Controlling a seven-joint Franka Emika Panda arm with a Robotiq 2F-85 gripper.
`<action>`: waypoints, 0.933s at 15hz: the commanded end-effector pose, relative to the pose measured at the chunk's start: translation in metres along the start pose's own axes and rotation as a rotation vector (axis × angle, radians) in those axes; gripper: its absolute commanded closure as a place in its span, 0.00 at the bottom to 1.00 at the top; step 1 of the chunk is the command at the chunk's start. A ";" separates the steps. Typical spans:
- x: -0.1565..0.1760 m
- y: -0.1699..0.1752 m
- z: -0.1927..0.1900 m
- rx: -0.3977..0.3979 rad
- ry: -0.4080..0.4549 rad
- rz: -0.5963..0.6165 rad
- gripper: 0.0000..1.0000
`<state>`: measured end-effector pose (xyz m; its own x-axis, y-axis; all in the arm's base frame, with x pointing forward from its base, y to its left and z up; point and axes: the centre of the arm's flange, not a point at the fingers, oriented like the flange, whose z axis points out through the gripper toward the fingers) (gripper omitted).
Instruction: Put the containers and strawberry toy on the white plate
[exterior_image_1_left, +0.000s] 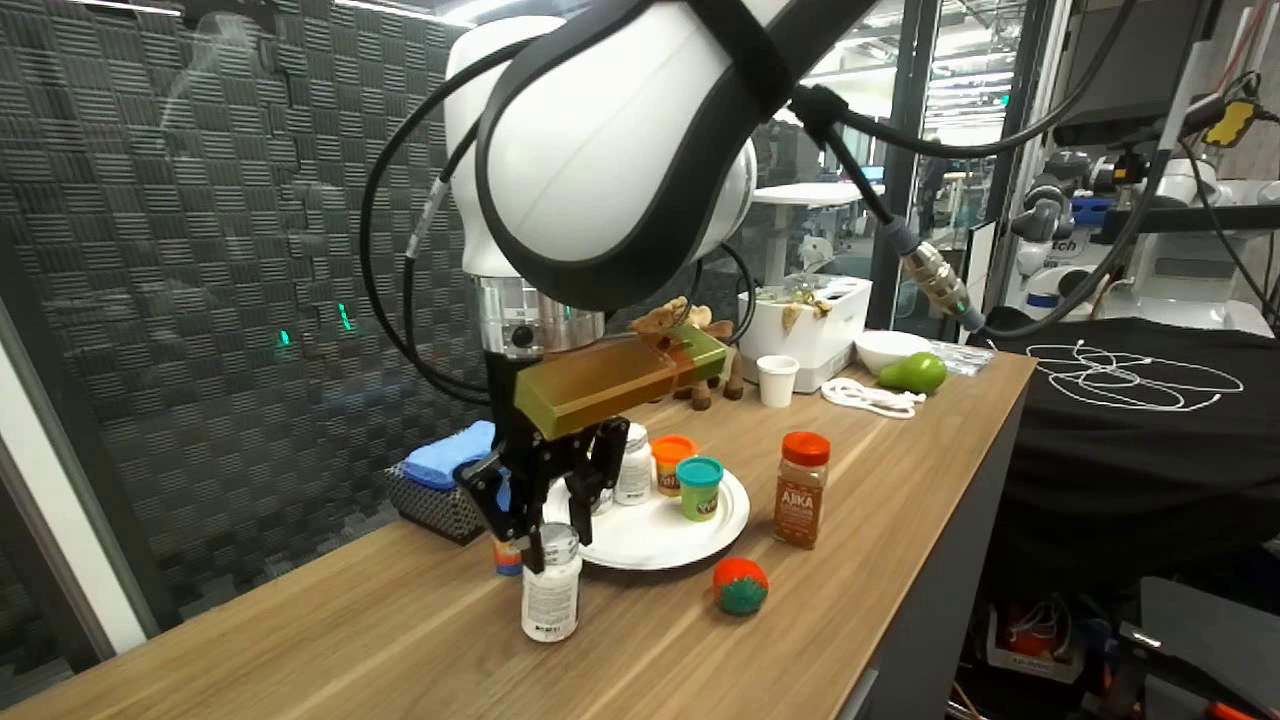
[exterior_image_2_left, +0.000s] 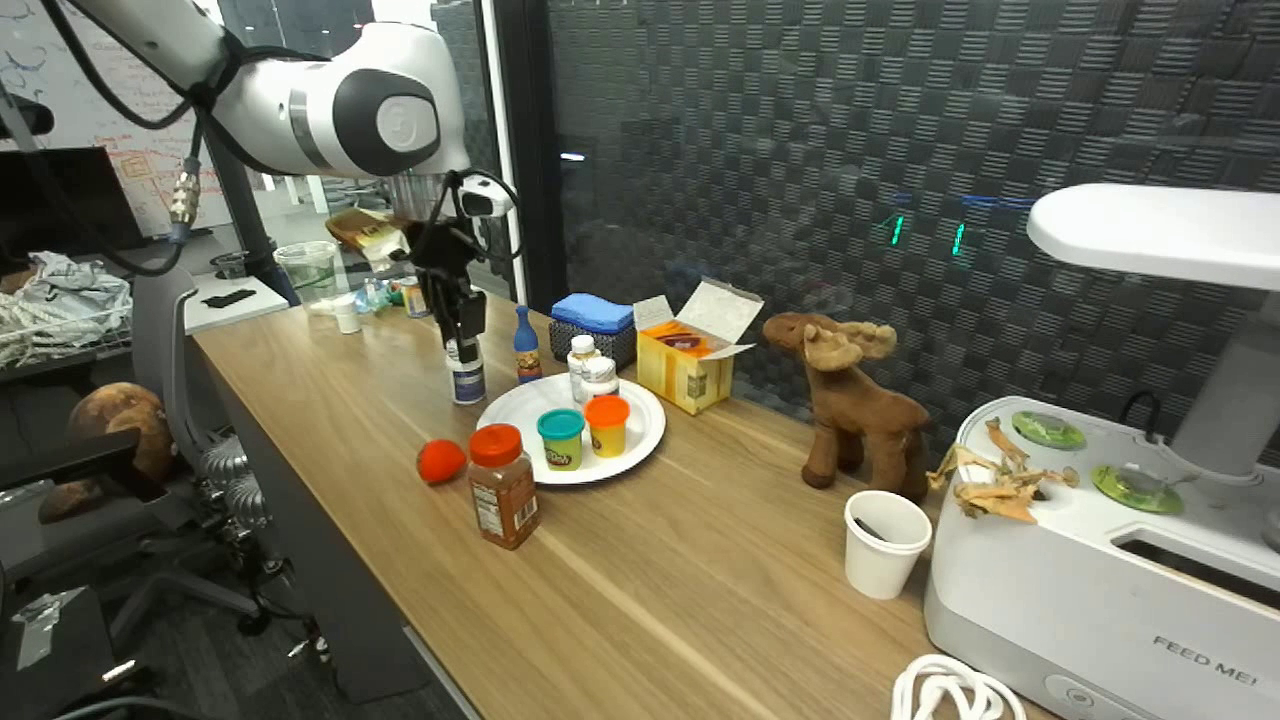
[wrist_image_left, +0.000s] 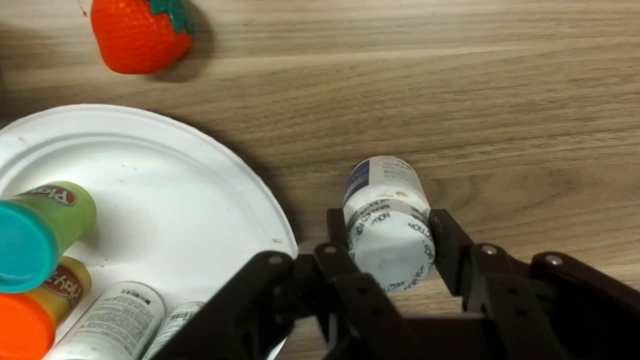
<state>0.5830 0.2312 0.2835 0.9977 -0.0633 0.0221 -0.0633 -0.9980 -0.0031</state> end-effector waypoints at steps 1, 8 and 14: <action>0.001 -0.002 -0.004 0.031 -0.002 -0.018 0.77; -0.003 0.004 -0.039 0.010 0.065 -0.019 0.79; 0.002 0.030 -0.061 -0.008 0.101 0.007 0.80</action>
<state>0.5879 0.2186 0.3323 0.9929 -0.0614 0.1015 -0.0607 -0.9981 -0.0102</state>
